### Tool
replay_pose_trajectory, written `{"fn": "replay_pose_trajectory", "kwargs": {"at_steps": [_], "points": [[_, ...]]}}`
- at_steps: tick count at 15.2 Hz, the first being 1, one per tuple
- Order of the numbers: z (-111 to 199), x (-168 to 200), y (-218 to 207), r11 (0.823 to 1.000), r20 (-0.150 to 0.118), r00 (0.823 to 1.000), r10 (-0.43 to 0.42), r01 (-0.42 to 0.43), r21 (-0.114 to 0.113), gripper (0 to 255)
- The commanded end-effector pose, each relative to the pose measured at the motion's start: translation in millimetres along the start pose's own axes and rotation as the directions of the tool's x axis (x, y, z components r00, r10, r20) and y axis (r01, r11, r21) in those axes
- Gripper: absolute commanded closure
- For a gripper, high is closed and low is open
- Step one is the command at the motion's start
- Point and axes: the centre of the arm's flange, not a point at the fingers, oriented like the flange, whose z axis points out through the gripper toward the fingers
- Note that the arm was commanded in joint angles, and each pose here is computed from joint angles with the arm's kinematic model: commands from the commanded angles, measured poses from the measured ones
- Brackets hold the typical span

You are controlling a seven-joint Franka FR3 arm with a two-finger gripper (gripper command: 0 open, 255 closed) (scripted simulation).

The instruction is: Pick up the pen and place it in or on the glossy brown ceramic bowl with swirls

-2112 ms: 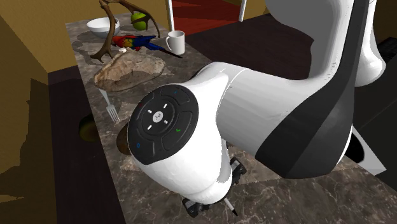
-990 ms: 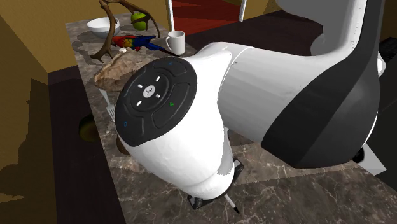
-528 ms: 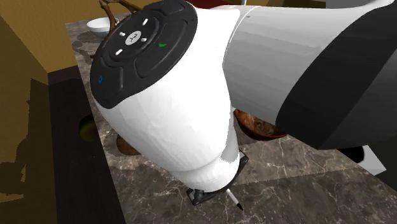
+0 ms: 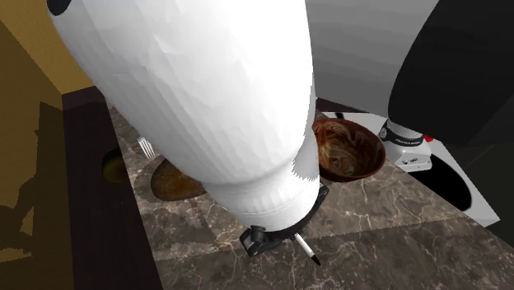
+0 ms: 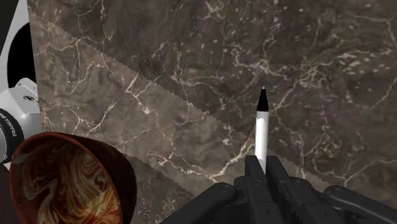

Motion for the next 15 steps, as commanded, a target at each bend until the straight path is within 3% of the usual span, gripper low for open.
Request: {"fn": "replay_pose_trajectory", "kwargs": {"at_steps": [1,12,15], "points": [[-10,-1,3,1.0,0.0,1.0,0.0,0.0,-0.001,255],[-64,-5,19,1.0,0.0,1.0,0.0,0.0,-0.001,255],[-57,4,57,1.0,0.0,1.0,0.0,0.0,-0.001,255]]}}
